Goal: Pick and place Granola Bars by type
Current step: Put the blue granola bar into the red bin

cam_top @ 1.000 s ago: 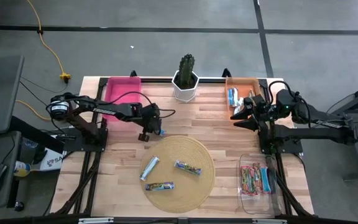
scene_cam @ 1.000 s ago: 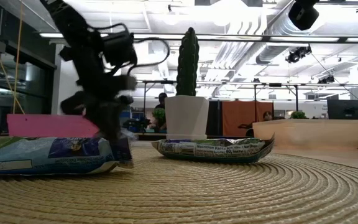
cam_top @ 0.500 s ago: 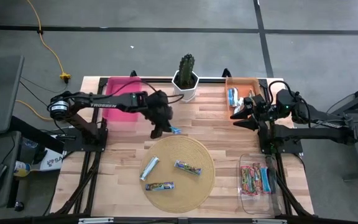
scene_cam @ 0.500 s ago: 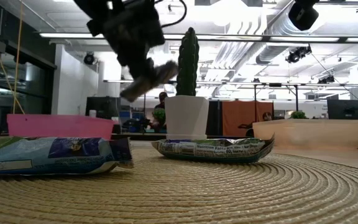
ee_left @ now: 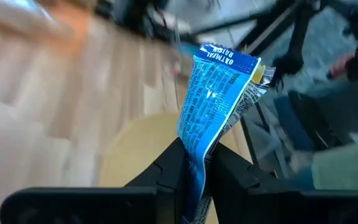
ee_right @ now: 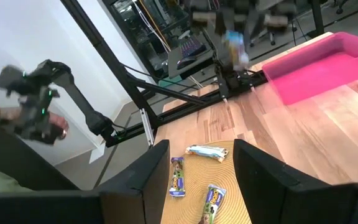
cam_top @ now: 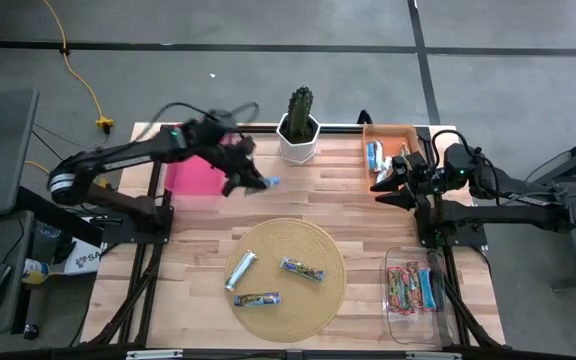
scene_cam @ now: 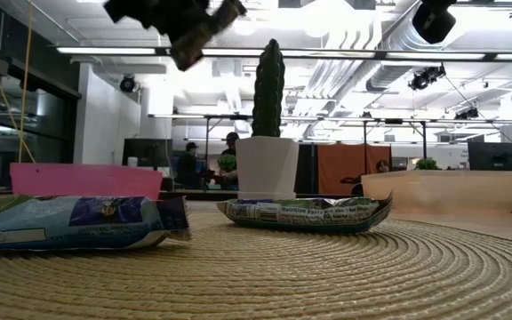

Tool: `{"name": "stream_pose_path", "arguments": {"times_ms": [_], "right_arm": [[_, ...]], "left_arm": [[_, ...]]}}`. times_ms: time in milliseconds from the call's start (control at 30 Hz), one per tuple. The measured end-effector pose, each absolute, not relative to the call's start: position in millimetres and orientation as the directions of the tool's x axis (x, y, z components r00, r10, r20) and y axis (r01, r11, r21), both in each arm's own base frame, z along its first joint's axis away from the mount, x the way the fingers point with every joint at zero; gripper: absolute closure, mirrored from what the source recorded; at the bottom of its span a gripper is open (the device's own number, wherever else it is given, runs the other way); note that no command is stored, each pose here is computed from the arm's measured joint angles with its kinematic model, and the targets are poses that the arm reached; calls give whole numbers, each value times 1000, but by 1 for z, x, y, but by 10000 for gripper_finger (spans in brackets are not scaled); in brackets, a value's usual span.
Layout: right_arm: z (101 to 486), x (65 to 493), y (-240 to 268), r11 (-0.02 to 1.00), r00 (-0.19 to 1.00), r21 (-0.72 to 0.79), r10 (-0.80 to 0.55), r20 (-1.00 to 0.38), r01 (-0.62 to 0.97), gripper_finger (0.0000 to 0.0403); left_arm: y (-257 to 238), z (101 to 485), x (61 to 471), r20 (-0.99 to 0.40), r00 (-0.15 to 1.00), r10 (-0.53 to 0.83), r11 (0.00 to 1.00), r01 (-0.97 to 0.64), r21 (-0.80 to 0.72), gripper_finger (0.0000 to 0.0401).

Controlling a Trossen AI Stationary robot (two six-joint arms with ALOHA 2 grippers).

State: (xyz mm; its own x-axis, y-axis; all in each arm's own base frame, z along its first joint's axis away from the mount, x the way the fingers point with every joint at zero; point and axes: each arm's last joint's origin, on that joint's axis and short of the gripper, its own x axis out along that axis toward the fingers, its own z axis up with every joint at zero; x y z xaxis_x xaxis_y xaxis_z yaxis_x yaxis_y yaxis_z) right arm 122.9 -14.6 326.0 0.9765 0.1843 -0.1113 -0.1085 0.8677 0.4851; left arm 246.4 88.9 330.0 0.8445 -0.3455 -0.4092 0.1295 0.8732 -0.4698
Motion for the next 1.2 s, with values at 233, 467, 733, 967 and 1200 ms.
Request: {"name": "stream_pose_path", "arguments": {"times_ms": [233,467,733,967,1200], "right_arm": [[326,123,-15,868,977,485,185,-111,-109,242],[326,123,-15,868,977,485,184,-111,-108,242],[326,123,-15,868,977,485,184,-111,-108,242],[326,123,-15,868,977,485,184,-112,-108,242],[326,123,-15,868,977,485,184,-112,-108,242]], "left_arm": [[92,374,181,-323,944,-64,928,-63,-367,344],[78,399,124,-212,932,295,858,-356,-371,344],[60,375,78,-332,688,645,465,-698,-545,344],[56,333,61,-508,435,743,80,-812,-579,344],[70,291,77,-620,297,726,-67,-867,-493,344]]}}
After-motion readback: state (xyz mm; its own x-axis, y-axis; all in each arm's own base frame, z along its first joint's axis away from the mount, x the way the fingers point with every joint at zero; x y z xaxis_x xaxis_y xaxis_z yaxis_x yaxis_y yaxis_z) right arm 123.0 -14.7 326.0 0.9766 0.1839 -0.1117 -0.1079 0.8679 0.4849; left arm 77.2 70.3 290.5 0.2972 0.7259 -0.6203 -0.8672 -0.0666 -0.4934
